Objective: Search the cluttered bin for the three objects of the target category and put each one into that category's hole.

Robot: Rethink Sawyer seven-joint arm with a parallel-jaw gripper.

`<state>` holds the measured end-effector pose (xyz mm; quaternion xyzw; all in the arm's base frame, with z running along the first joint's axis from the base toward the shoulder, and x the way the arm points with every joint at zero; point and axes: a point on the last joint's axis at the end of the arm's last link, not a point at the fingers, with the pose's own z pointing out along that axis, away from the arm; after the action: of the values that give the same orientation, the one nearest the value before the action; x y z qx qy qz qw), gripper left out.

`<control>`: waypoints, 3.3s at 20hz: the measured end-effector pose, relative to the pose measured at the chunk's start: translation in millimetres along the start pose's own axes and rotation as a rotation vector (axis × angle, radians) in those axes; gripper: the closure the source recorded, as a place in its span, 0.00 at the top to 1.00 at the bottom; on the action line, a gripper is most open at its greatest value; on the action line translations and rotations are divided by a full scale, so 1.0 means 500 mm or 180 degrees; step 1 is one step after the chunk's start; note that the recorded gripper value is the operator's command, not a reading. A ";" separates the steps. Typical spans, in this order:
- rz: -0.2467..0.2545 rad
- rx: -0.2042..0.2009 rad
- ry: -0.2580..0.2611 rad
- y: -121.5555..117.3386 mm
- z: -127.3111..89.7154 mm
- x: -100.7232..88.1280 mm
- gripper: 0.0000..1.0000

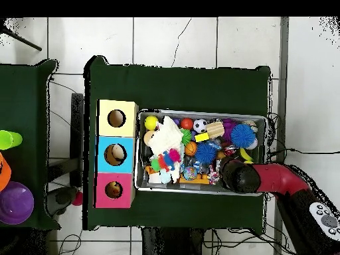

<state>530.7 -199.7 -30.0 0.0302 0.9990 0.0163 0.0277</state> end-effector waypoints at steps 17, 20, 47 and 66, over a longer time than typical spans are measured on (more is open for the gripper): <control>0.0135 -0.0087 -0.0126 -0.006 0.012 -0.003 1.00; 0.0185 -0.0105 -0.0154 -0.012 0.012 -0.005 1.00; 0.0641 -0.0403 -0.0342 -0.004 0.001 -0.006 0.00; 0.1307 -0.0926 -0.0112 0.023 -0.152 -0.053 0.00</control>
<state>553.7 -192.3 47.4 0.2285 0.9584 0.1647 0.0453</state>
